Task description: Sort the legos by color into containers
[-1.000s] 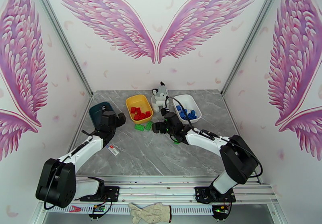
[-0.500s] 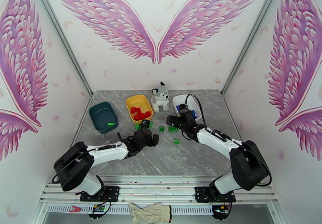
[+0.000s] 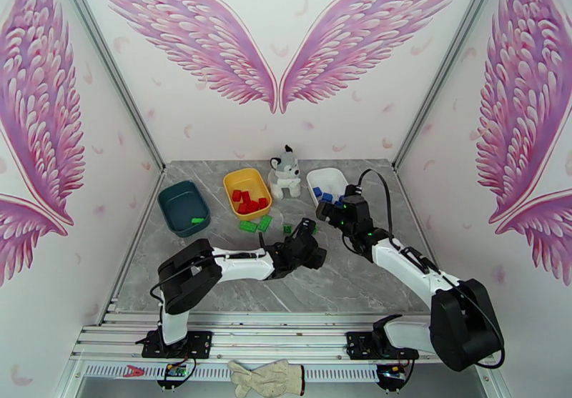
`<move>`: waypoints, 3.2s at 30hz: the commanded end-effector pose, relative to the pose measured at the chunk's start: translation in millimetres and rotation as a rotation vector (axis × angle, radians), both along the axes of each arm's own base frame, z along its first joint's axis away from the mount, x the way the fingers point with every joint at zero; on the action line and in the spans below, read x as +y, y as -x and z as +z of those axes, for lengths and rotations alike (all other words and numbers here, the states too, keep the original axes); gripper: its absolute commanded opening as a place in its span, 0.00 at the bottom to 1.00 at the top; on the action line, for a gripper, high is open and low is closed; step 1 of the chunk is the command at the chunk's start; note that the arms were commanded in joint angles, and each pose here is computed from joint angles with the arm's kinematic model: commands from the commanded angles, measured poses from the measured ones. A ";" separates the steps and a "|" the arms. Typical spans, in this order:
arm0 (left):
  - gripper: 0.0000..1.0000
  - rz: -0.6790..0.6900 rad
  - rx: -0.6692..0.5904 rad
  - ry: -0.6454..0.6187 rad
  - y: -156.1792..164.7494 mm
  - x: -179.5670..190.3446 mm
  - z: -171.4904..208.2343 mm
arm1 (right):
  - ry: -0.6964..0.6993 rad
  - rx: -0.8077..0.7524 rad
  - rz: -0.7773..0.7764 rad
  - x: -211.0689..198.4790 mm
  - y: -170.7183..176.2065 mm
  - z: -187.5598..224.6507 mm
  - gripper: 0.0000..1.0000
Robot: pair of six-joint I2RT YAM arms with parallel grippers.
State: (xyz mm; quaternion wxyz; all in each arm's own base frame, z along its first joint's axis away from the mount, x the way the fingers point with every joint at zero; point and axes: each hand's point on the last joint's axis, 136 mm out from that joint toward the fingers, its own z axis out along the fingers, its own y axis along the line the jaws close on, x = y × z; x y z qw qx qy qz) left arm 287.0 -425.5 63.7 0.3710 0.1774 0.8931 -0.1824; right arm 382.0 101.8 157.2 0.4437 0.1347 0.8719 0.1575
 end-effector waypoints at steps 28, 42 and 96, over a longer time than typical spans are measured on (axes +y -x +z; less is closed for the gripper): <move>0.28 0.057 -0.044 -0.137 -7.5 -5.4 -14.4 | -0.089 -0.031 0.047 6.2 0.4 0.4 0.93; 0.25 0.310 -0.111 -0.109 -42.0 146.1 42.8 | -0.169 0.025 0.400 97.0 -5.7 -7.9 0.83; 0.85 0.350 -0.060 0.001 -58.1 174.4 29.8 | 0.038 0.087 0.286 93.7 -16.6 -32.3 0.71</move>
